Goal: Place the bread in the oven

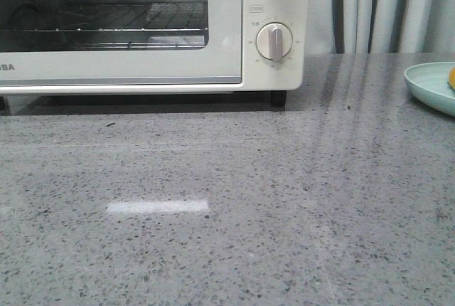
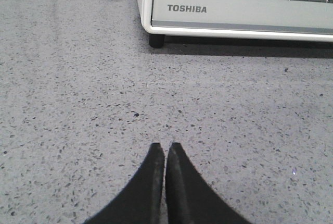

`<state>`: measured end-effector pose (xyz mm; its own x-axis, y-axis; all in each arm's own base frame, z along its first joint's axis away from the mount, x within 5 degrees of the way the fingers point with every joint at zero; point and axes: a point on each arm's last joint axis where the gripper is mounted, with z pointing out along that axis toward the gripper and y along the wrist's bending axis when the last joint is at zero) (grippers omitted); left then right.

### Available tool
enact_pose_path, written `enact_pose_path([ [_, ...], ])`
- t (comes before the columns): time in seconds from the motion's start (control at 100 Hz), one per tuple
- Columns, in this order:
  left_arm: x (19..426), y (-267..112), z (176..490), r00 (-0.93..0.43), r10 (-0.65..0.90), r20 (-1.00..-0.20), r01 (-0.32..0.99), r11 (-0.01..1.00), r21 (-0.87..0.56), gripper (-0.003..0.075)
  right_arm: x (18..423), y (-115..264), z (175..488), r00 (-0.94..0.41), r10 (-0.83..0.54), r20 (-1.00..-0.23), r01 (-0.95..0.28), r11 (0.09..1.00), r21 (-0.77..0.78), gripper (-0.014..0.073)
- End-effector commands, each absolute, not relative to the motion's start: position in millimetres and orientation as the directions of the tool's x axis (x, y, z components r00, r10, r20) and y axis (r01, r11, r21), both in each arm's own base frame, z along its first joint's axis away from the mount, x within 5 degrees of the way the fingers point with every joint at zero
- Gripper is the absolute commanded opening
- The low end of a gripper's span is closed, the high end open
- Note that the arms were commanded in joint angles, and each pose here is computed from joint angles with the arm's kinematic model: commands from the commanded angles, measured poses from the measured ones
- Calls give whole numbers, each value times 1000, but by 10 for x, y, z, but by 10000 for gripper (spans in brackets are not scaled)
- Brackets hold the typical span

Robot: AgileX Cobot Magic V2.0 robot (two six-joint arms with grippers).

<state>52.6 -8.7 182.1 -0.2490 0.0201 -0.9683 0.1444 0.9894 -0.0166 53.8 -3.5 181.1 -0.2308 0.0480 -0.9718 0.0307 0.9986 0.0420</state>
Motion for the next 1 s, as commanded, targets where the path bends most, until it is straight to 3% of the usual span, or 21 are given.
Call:
enact_pose_path([
  [0.0, 526, -84, 1800, -204, 3, -979, 138, 990, -25, -21, 540, -22, 1841, -157, 33, -987, 8, 999, 33, -69],
  [0.79, 533, -80, 1835, -165, 8, -986, 136, 991, -15, -21, 540, -23, 1849, -152, 25, -988, 8, 1000, 24, -69],
  [0.91, 541, -80, 1891, -105, -13, -994, 134, 991, -27, -21, 549, -5, 1929, -66, 29, -997, -14, 999, 30, -69],
  [0.99, 545, -83, 1972, -28, -113, -993, 137, 984, -116, -21, 542, 32, 2108, 115, 238, -964, -85, 970, 229, -69],
])
